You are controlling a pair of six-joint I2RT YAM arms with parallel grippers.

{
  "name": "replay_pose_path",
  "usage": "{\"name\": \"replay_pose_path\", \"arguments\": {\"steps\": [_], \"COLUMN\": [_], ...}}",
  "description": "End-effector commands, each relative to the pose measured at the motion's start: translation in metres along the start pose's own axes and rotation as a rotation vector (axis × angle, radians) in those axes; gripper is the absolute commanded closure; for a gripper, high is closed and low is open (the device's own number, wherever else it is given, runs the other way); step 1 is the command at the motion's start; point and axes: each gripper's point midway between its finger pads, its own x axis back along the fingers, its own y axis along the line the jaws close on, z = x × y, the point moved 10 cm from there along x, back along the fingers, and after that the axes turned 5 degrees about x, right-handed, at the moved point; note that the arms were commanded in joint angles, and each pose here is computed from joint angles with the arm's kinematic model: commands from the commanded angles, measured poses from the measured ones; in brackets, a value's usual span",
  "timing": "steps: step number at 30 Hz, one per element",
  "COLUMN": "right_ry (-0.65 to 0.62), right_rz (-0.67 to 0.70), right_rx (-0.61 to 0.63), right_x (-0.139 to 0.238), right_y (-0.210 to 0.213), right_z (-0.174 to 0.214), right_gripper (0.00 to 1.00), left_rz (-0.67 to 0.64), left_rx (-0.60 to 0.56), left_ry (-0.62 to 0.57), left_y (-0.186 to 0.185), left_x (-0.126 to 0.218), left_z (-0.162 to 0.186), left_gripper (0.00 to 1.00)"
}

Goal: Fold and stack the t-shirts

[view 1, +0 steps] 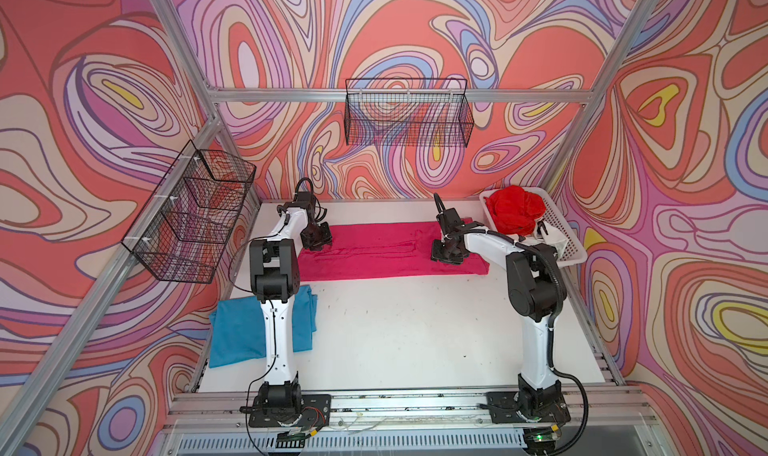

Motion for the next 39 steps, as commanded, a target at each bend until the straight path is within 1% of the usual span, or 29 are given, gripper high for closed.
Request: {"name": "replay_pose_path", "arguments": {"steps": [1,5,9,11,15,18,20,22,24,25,29,31,33,35,37,39], "right_ry": [-0.019,-0.007,-0.027,-0.044,-0.072,-0.108,-0.146,-0.191,-0.203,-0.189,-0.139,-0.115,-0.085,-0.061,-0.039,-0.028], "right_rz": [0.069,0.093,0.07,0.047,-0.034,-0.046,-0.049,-0.034,-0.01,0.006,0.047,0.06,0.085,0.105,0.107,0.075], "right_rx": [-0.02,0.024,0.086,0.099,0.114,0.129,0.129,0.132,0.126,0.117,0.054,0.035,0.04,0.059,0.082,0.114], "right_x": [-0.032,-0.059,-0.073,-0.078,-0.081,-0.066,-0.044,-0.016,0.005,0.01,0.012,0.001,-0.015,-0.032,-0.05,-0.067], "right_y": [-0.026,-0.041,-0.037,-0.032,-0.023,-0.016,-0.009,0.001,0.009,0.01,0.002,-0.004,-0.008,-0.01,-0.009,-0.005], "right_z": [-0.019,-0.047,-0.075,-0.087,-0.097,-0.099,-0.098,-0.092,-0.082,-0.073,-0.041,-0.027,-0.022,-0.022,-0.025,-0.032], "right_gripper": [0.43,0.43,0.43,0.43,0.43,0.42,0.41,0.4,0.39,0.39,0.4,0.4,0.4,0.4,0.4,0.4], "left_rz": [0.013,0.046,0.06,0.058,0.04,0.049,0.062,0.068,0.094,0.111,0.142,0.12,0.086,0.05,-0.016,-0.042], "left_rx": [0.063,0.057,0.055,0.068,0.094,0.089,0.061,0.036,0.022,0.01,-0.064,-0.112,-0.142,-0.15,-0.167,-0.159], "left_ry": [0.234,0.281,0.338,0.374,0.455,0.5,0.531,0.545,0.53,0.517,0.463,0.424,0.392,0.357,0.311,0.318], "left_y": [0.005,-0.004,-0.013,-0.014,-0.012,-0.021,-0.032,-0.042,-0.05,-0.055,-0.072,-0.078,-0.078,-0.073,-0.064,-0.055], "left_x": [-0.032,-0.025,-0.018,-0.016,-0.019,-0.021,-0.021,-0.014,0.0,0.009,0.045,0.057,0.061,0.057,0.049,0.036], "left_z": [0.051,0.086,0.12,0.146,0.208,0.248,0.267,0.279,0.283,0.283,0.276,0.27,0.264,0.256,0.246,0.239], "left_gripper": [0.6,0.61,0.62,0.61,0.61,0.6,0.59,0.56,0.54,0.53,0.52,0.52,0.51,0.51,0.51,0.52]}}
